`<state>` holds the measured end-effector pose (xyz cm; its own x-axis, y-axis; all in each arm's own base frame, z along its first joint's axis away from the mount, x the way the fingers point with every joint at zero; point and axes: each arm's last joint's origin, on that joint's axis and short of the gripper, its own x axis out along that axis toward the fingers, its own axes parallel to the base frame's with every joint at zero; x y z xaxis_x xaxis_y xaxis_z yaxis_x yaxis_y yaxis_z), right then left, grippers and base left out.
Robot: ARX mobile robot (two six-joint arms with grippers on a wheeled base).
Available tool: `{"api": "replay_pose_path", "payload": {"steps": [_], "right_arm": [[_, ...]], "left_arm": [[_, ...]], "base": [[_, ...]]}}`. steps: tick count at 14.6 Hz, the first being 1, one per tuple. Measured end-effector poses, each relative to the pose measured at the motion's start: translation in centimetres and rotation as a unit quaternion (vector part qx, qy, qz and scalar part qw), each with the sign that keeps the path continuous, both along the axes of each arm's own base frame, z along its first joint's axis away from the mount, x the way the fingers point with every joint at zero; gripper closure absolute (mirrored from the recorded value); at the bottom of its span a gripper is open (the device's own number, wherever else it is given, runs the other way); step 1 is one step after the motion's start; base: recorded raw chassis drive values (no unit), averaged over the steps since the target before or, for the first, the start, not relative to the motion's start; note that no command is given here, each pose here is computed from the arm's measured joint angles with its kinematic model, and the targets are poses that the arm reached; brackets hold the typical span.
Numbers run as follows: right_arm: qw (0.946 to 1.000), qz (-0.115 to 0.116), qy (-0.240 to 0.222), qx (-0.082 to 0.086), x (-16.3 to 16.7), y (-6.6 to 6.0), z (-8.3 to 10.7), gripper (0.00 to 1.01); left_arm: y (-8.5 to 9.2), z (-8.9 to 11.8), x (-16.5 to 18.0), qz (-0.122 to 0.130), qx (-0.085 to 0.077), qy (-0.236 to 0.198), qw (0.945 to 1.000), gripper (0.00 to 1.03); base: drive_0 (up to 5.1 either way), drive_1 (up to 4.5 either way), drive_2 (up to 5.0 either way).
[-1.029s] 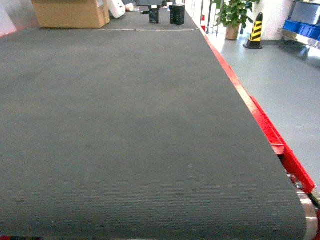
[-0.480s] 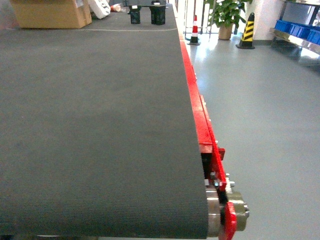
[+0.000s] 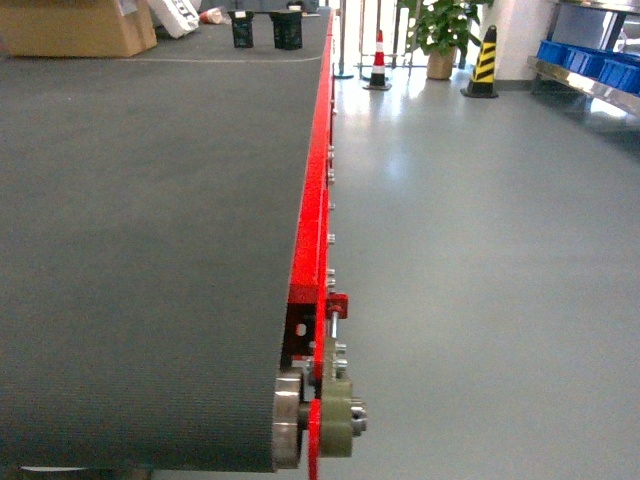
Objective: Sort blue parts and orange caps into right shelf containers
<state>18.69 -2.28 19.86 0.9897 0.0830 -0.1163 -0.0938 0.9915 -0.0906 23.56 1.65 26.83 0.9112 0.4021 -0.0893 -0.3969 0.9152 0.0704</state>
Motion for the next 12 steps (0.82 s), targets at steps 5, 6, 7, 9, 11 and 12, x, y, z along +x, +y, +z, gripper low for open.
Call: {"api": "replay_pose_path", "payload": {"steps": [5,6,7,9,11,12], "right_arm": [[1.0000,0.000,0.000,0.000,0.00,-0.01,0.00,0.57],[1.0000,0.000,-0.001,0.000,0.00,0.00,0.02,0.57],[1.0000,0.000,0.001,0.000,0.00,0.00,-0.02,0.57],[1.0000,0.000,-0.001,0.000,0.00,-0.01,0.01,0.57],[1.0000,0.000,0.000,0.000,0.00,0.00,0.00,0.57],[1.0000,0.000,-0.001,0.000,0.00,-0.01,0.01,0.57]], "left_arm": [[0.03,0.00,0.00,0.001,0.000,0.000,1.0000,0.41],[0.03,-0.02,0.00,0.001,0.000,0.001,1.0000,0.41],[0.03,-0.02,0.01,0.001,0.000,0.000,1.0000,0.41],[0.03,0.01,0.00,0.001,0.000,-0.001,1.0000,0.41],[0.03,-0.03,0.02,0.001,0.000,0.001,1.0000,0.41],[0.03,0.02,0.01,0.001,0.000,-0.001,1.0000,0.41]], "base": [[5.0,-2.38,-2.4],[5.0,-2.39,-2.4],[5.0,-2.37,-2.4],[5.1,-2.36,-2.4],[5.0,-2.38,-2.4],[5.0,-2.40,-2.4]]}}
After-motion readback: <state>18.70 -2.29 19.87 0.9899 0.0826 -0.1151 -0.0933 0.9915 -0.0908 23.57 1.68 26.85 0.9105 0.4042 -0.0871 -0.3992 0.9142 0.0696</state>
